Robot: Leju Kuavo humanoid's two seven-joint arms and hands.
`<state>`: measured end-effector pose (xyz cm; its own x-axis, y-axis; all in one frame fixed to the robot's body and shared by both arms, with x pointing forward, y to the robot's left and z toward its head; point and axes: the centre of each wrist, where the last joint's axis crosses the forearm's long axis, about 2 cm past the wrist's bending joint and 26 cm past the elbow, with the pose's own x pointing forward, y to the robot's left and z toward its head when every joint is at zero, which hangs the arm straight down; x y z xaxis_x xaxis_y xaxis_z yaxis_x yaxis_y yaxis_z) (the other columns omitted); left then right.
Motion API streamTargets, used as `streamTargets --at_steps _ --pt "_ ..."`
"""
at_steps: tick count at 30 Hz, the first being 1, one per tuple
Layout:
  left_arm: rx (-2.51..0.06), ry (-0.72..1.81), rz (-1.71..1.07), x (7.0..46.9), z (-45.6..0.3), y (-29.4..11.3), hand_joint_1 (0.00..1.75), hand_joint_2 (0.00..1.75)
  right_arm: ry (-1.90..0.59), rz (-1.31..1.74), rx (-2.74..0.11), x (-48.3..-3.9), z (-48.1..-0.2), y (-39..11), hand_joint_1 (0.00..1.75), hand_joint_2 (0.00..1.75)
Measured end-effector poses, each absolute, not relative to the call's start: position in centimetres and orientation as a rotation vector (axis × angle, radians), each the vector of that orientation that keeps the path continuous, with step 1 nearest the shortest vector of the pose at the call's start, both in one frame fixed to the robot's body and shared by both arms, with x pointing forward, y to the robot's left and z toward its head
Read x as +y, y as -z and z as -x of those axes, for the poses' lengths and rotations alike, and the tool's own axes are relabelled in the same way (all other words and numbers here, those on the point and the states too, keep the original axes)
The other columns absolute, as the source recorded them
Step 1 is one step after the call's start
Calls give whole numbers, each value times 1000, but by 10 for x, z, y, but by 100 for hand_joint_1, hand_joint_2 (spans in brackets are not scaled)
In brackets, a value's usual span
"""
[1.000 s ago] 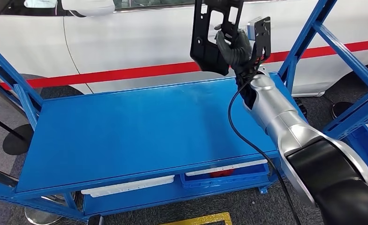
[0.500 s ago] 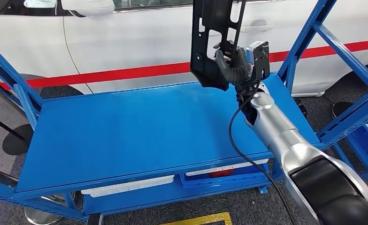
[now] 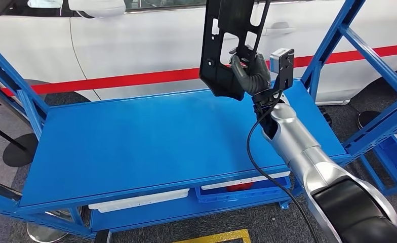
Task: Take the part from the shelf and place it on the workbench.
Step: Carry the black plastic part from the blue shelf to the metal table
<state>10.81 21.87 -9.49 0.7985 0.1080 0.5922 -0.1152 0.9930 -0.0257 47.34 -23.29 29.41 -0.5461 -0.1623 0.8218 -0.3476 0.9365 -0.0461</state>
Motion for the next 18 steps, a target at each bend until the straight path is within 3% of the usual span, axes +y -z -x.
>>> streamTargets --at_steps 18 --pt "-647 -106 -26 219 -108 95 0 175 -215 -444 -2155 -231 -472 -295 175 175"
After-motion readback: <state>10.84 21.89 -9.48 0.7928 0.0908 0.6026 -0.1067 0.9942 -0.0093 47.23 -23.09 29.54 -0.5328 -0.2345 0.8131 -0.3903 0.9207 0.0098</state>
